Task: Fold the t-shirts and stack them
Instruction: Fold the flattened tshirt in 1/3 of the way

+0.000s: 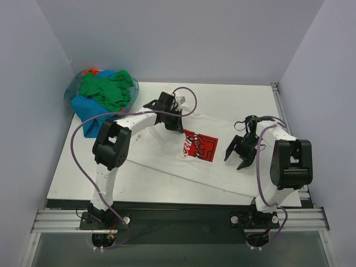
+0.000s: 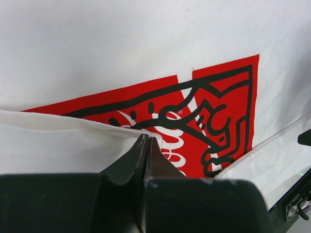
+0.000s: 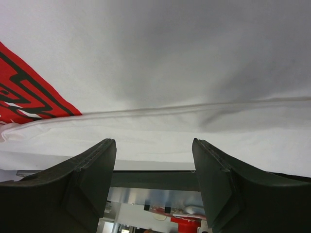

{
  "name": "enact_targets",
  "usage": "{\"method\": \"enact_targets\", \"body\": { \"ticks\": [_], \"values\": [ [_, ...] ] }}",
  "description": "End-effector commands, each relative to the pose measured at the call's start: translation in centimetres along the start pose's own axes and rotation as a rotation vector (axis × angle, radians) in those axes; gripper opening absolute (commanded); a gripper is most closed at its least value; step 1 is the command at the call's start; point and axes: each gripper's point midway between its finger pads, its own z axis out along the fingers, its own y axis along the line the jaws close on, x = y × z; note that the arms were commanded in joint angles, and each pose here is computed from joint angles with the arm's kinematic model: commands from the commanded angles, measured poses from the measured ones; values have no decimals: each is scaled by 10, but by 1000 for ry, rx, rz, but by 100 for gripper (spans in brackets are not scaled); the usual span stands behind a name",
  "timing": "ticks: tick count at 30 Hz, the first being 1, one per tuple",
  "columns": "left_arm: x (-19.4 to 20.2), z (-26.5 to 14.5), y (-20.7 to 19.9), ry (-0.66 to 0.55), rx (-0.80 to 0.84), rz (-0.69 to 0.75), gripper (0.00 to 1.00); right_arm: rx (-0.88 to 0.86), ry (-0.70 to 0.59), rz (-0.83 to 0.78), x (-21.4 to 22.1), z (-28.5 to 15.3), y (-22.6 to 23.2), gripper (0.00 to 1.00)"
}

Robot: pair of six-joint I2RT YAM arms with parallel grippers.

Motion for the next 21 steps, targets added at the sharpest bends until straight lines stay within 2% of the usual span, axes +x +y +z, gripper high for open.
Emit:
{"method": "enact_targets", "body": {
  "ticks": [1, 21],
  "values": [
    [-14, -1, -15, -26, 46, 49, 0, 31, 21, -12, 4, -9, -4, 65],
    [-17, 18, -28, -3, 78, 82, 0, 37, 15, -11, 9, -11, -9, 65]
  ]
}}
